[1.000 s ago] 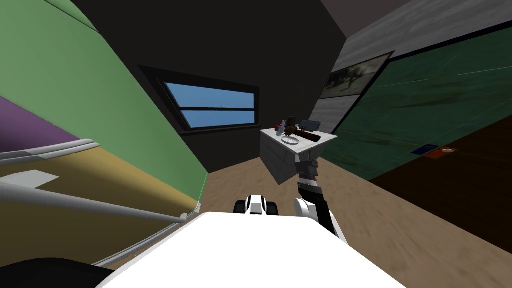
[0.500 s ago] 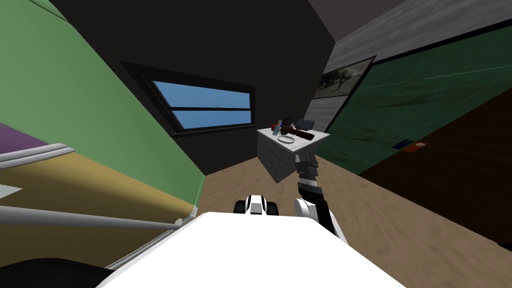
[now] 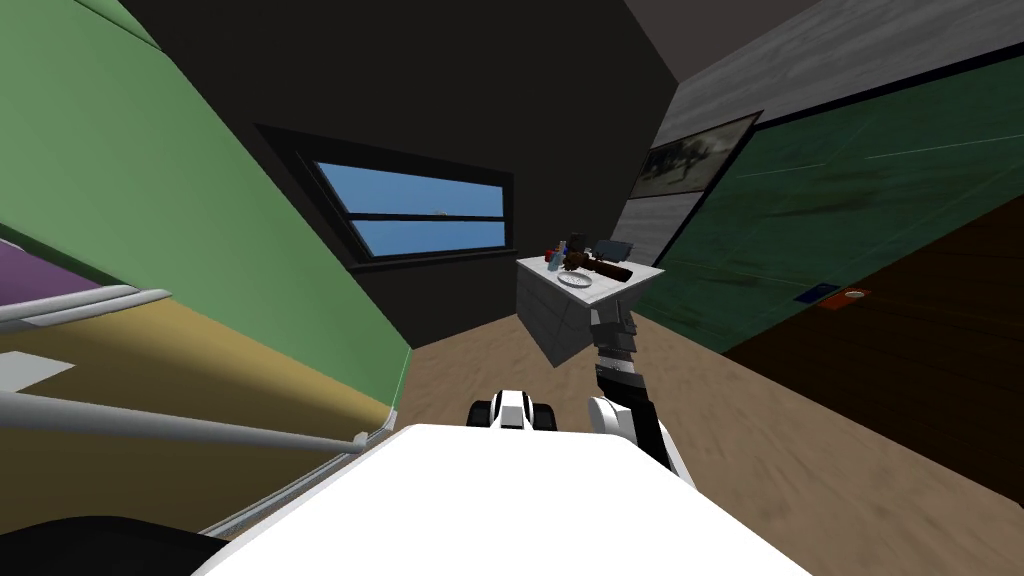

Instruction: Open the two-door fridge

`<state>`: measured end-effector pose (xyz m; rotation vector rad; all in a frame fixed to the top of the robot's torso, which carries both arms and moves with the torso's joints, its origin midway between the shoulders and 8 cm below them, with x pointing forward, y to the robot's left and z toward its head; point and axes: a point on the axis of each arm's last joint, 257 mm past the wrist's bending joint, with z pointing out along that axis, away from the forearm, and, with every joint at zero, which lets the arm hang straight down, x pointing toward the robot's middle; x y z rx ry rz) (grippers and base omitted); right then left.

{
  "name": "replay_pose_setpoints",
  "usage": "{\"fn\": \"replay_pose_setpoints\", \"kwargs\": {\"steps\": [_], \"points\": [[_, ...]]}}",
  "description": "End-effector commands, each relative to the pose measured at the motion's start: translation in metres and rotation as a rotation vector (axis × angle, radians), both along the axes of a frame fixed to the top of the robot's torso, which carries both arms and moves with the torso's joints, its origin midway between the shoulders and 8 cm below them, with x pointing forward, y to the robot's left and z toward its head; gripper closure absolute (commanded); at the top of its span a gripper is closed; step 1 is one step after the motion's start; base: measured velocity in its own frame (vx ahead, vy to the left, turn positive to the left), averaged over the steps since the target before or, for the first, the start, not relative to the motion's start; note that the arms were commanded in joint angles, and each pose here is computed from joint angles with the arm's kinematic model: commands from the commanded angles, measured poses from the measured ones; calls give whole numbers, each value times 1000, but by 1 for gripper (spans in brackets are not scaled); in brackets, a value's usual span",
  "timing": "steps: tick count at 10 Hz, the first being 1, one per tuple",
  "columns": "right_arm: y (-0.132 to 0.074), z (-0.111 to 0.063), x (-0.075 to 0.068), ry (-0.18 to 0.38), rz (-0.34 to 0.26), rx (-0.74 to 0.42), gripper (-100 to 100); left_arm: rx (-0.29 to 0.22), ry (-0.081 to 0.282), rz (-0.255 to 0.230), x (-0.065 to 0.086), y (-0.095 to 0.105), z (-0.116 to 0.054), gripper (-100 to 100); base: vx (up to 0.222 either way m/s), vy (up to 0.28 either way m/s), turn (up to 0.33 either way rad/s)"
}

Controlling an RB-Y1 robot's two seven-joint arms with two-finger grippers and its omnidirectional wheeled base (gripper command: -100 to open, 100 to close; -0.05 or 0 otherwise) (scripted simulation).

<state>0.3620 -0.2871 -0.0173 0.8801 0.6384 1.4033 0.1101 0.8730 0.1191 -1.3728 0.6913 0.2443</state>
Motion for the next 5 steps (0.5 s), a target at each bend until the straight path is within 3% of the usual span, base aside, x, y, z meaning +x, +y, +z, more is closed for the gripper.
{"fn": "replay_pose_setpoints", "kwargs": {"steps": [1, 2, 3, 4, 5], "points": [[0, 0, 0, 0, 0, 0, 0, 3, -1, -37, 15, -6, 2, 100, -222, 23, -51], [0, 0, 0, 0, 0, 0, 0, 5, -1, -74, 30, -12, 4, 100, -268, 14, -44], [0, 0, 0, -1, 0, 0, 0, 5, -1, -74, 30, -12, 4, 100, -263, 12, -44], [0, 0, 0, 0, 0, 0, 0, 7, -1, -111, 44, -19, 5, 100, -294, 38, -33], [0, 0, 0, -1, 0, 0, 0, 7, -1, -111, 44, -19, 5, 100, -253, 28, -45]]}}
